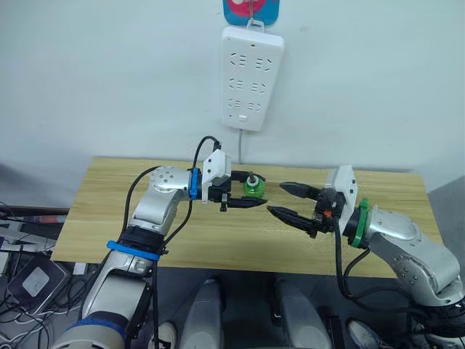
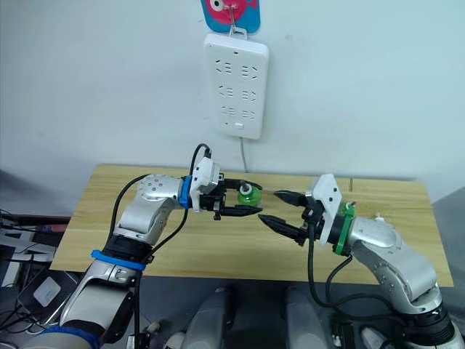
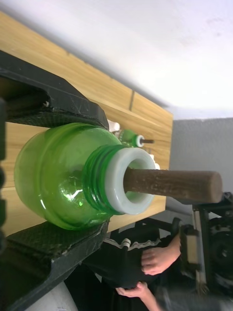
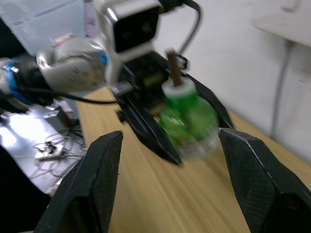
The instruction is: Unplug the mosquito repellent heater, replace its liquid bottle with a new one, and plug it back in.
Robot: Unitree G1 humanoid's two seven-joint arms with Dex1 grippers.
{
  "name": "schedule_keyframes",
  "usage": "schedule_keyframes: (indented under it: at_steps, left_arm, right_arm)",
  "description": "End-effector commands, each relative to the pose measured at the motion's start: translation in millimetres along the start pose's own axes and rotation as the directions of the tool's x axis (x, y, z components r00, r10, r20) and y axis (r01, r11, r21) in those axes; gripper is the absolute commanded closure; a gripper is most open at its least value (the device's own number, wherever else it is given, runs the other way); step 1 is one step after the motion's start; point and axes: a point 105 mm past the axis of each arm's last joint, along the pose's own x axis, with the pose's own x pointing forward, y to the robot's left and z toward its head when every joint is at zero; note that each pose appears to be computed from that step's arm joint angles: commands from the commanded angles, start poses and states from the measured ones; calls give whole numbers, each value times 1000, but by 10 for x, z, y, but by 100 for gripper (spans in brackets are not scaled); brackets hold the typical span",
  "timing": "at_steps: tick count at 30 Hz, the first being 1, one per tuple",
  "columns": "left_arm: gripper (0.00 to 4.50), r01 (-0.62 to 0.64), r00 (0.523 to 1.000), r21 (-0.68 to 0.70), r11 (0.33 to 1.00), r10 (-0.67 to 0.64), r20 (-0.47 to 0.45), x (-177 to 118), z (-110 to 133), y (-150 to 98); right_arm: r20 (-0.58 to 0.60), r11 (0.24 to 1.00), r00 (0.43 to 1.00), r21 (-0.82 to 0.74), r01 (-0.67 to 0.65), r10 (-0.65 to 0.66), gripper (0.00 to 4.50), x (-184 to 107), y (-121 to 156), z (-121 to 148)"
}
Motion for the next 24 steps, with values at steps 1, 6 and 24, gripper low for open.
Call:
schedule_keyframes:
  at_steps: [1, 6, 24]
  left_arm:
    - [226, 23, 999, 43, 999, -24, 22, 39, 75, -11]
    - [226, 33, 999, 47, 998, -34, 28, 43, 92, -31]
    - [226, 47, 997, 36, 998, -49, 57, 90, 180, -77]
  right_arm:
    - [27, 1000, 1000, -16, -12, 12, 131, 130, 53, 79]
    - [38, 999, 999, -31, 8, -7, 131, 210, -6, 87]
    - [54, 990, 999, -143, 5, 3, 364, 370, -23, 66]
